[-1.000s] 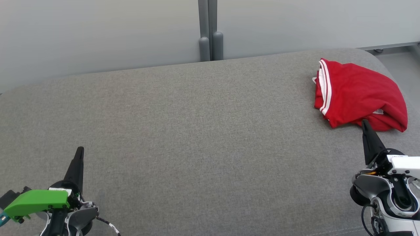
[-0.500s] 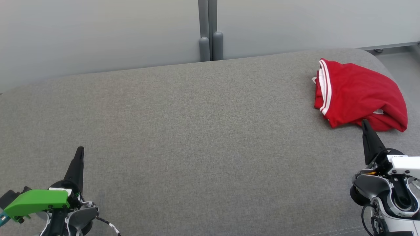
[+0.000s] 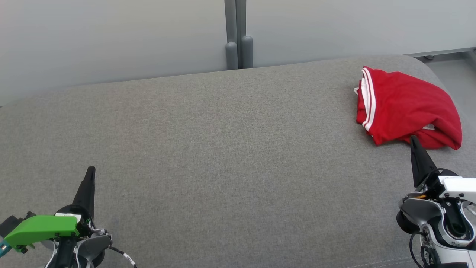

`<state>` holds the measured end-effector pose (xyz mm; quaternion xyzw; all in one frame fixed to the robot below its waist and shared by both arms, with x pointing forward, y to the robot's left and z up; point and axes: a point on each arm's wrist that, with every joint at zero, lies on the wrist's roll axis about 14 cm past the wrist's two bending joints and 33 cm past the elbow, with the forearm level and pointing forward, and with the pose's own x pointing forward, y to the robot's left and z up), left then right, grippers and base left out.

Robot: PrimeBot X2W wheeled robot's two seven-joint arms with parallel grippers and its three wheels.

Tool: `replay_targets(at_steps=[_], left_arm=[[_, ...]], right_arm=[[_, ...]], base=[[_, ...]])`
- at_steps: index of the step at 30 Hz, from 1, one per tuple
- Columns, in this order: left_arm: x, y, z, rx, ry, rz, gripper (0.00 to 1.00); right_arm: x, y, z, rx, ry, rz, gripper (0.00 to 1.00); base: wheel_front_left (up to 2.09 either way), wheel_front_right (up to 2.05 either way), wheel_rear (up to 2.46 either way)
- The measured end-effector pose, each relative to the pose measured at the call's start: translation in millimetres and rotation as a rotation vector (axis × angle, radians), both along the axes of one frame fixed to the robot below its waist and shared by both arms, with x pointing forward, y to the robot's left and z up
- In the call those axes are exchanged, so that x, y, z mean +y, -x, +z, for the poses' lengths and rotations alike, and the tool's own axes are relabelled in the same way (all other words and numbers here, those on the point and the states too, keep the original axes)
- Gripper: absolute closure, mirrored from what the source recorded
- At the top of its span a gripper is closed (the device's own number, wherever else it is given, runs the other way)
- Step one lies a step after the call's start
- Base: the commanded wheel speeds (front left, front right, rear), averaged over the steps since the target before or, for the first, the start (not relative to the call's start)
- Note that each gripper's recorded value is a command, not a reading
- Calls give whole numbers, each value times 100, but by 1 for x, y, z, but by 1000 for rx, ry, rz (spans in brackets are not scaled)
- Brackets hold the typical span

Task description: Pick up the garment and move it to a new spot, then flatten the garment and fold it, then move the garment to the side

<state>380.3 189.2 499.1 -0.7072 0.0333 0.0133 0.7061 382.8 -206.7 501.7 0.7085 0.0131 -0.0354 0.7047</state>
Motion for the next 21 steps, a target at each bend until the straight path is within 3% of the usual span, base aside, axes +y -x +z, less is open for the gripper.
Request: replay_targets(at_steps=[21], left_arm=[[0,0,0,-1,0,0,100]], right_arm=[[1,0,0,0,-2,0,100]], base=[[0,0,0]])
